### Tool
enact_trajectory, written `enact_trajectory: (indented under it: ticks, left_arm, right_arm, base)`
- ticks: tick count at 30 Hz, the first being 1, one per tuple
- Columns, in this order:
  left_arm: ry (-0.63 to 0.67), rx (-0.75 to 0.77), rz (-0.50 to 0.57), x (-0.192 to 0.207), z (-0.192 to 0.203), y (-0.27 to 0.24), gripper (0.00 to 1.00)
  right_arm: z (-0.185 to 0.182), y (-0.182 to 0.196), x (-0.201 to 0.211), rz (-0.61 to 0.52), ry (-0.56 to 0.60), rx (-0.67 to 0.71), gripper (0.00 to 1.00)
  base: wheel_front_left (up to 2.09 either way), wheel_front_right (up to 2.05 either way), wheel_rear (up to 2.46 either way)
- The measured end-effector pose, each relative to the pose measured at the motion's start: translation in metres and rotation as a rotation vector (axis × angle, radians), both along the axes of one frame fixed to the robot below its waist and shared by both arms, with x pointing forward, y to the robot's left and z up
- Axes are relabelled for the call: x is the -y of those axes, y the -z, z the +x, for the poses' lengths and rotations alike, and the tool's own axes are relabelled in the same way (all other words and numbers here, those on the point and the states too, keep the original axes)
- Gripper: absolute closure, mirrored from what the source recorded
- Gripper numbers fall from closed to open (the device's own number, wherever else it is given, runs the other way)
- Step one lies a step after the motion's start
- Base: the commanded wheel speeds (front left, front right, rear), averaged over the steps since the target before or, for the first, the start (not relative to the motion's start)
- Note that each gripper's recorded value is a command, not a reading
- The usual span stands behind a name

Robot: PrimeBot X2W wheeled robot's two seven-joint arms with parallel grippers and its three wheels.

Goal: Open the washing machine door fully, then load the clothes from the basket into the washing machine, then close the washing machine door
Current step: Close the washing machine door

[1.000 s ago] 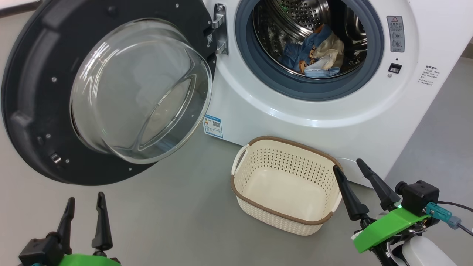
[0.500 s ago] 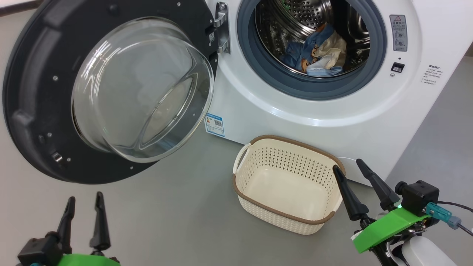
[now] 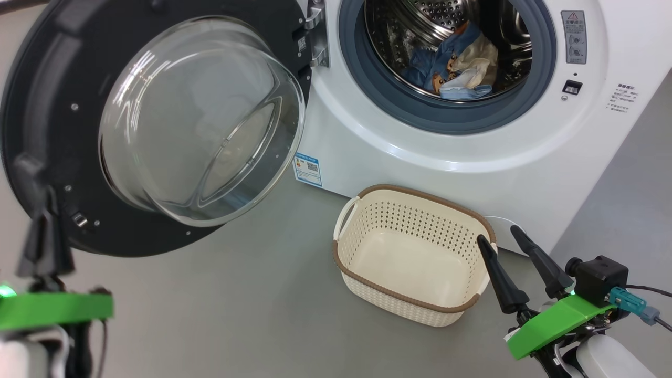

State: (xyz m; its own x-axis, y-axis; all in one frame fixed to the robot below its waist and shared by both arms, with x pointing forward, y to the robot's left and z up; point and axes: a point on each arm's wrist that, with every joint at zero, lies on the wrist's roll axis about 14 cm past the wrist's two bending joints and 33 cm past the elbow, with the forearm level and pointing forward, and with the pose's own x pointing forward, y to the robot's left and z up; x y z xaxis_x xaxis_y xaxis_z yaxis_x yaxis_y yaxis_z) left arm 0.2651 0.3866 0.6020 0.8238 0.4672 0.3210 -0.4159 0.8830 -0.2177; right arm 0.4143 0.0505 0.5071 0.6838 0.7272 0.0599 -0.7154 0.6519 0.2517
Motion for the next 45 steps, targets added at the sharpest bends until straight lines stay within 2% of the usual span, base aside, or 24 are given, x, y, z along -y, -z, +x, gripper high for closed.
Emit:
enact_trajectory:
  ticks: [6,11,12,19,24,32,40,45]
  left_arm:
    - [0.005,0.185,-0.062,-0.027,0.007,-0.060,1.00]
    - [-0.013,0.303,-0.231,-0.062,0.009,-0.076,1.00]
    - [-0.013,0.303,-0.231,-0.062,0.009,-0.076,1.00]
    - [-0.050,0.473,-0.585,-0.121,0.012,-0.072,1.00]
    - [-0.095,0.520,-0.723,-0.150,0.014,-0.063,1.00]
    - [-0.182,0.553,-0.929,-0.174,0.017,-0.027,1.00]
    - [-0.224,0.504,-1.035,-0.173,0.031,0.007,1.00]
    - [-0.190,0.438,-1.056,-0.168,0.048,0.015,1.00]
  right_arm:
    - [0.003,0.006,0.006,-0.011,0.006,-0.010,0.00]
    - [0.007,0.007,0.010,-0.021,0.009,-0.005,0.00]
    - [0.007,0.007,0.010,-0.021,0.009,-0.005,0.00]
    - [0.015,0.019,0.027,-0.045,0.037,-0.020,0.00]
    - [0.022,0.018,0.034,-0.051,0.051,-0.011,0.00]
    - [0.024,0.025,0.046,-0.076,0.064,-0.014,0.00]
    - [0.035,0.032,0.062,-0.106,0.085,-0.014,0.00]
    - [0.037,0.041,0.072,-0.127,0.097,-0.028,0.00]
  base:
    - [0.00,0.00,0.00]
    - [0.00,0.00,0.00]
    - [0.00,0.00,0.00]
    - [0.00,0.00,0.00]
    - [0.00,0.00,0.00]
    - [0.00,0.00,0.00]
    - [0.00,0.00,0.00]
    - [0.00,0.00,0.00]
